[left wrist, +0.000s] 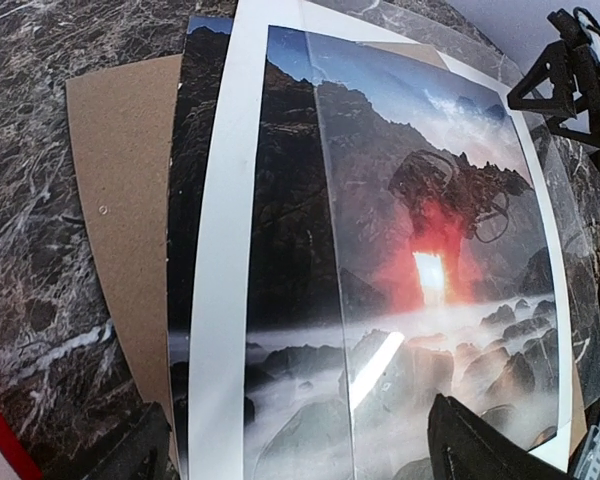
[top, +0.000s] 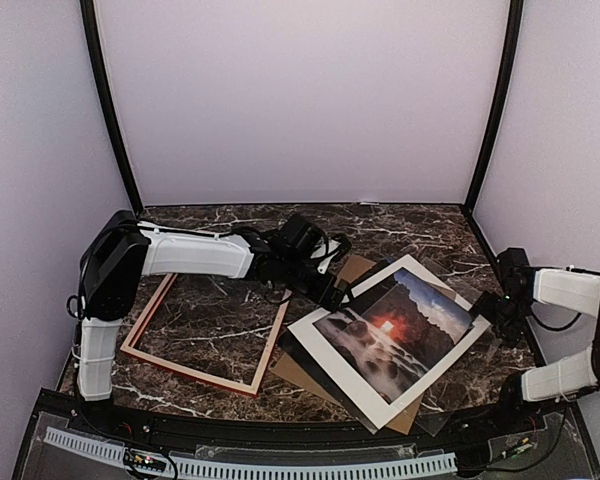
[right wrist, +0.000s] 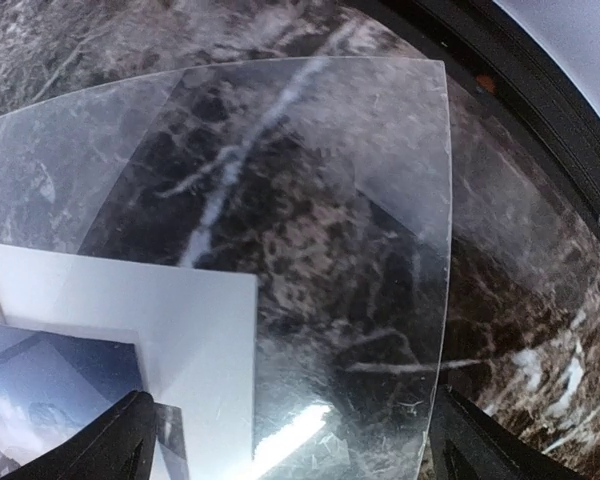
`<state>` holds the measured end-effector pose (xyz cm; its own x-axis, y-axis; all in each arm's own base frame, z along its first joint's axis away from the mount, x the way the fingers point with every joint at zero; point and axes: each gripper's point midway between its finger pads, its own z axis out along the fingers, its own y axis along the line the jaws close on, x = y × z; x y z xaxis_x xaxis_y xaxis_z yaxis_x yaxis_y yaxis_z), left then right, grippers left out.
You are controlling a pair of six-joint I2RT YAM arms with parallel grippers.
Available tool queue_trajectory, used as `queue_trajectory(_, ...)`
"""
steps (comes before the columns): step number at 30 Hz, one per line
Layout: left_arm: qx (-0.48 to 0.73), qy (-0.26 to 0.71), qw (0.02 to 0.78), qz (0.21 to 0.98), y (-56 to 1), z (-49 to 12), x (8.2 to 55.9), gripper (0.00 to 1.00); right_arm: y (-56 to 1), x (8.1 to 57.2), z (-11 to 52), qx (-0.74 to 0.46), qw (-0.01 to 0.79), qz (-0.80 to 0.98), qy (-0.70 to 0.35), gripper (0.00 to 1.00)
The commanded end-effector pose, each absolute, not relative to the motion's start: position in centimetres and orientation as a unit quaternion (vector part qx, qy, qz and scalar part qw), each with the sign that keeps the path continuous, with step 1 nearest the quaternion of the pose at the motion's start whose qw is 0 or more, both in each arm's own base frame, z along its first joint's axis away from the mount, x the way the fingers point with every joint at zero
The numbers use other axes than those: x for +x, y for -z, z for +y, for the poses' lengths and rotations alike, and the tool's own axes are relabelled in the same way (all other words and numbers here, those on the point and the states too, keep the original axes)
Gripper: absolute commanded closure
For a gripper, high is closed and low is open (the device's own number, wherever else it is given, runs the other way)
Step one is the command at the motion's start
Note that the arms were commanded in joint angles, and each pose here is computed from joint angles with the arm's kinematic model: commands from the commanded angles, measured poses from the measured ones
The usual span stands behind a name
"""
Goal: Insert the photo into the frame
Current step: Move the glass panel to the center of the board, then pick up the glass panel from the mat board.
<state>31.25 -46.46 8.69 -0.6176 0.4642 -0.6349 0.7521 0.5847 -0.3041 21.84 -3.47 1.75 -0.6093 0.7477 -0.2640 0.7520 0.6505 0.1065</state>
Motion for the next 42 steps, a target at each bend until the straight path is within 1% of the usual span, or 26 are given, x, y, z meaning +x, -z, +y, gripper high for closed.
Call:
queue_trajectory(1,0.373,0.304,0.240,0.843,-9.4,-47.8,31.1,0.08,-1.2,25.7,-0.7,0.359,0.154,0.917,-0.084,0.05)
queue_trajectory(5,0.373,0.300,0.216,0.851,-7.8,-48.5,31.3,0.14,-1.1,28.4,0.3,0.308,0.158,0.932,-0.109,0.08)
queue_trajectory(9,0.355,0.288,0.206,0.865,-7.2,-48.5,31.8,0.18,-1.7,31.7,2.1,0.243,0.172,0.945,-0.137,0.11)
queue_trajectory(11,0.341,0.289,0.200,0.872,-7.1,-48.4,31.8,0.19,-1.7,33.2,3.5,0.209,0.171,0.951,-0.153,0.13)
queue_trajectory(13,0.324,0.287,0.192,0.881,-6.8,-48.1,31.7,0.19,-1.6,34.4,6.3,0.158,0.164,0.958,-0.172,0.14)
queue_trajectory(16,0.291,0.267,0.180,0.901,-5.8,-47.1,31.8,0.20,-1.8,36.2,9.3,0.100,0.164,0.963,-0.190,0.17)
queue_trajectory(18,0.268,0.258,0.172,0.912,-5.3,-46.5,31.8,0.20,-2.4,37.3,10.2,0.078,0.171,0.964,-0.186,0.18)
queue_trajectory(21,0.236,0.252,0.162,0.924,-5.0,-45.9,31.7,0.20,-3.4,38.2,9.2,0.074,0.188,0.968,-0.151,0.17)
queue_trajectory(25,0.203,0.239,0.161,0.936,-4.9,-44.7,31.5,0.17,-4.8,37.7,6.8,0.082,0.202,0.972,-0.089,0.14)
queue_trajectory(29,0.179,0.231,0.175,0.940,-5.6,-43.3,31.4,0.16,-4.7,35.7,6.0,0.084,0.190,0.975,-0.077,0.13)
queue_trajectory(32,0.169,0.234,0.186,0.939,-6.8,-42.7,31.2,0.14,-4.1,34.1,6.5,0.080,0.175,0.977,-0.097,0.13)
queue_trajectory(36,0.163,0.234,0.170,0.943,-6.1,-42.2,30.5,0.13,-3.1,32.3,8.2,0.074,0.154,0.974,-0.149,0.15)
queue_trajectory(42,0.145,0.232,0.154,0.949,-4.8,-41.5,30.0,0.13,-2.4,30.9,9.6,0.066,0.142,0.969,-0.194,0.16)
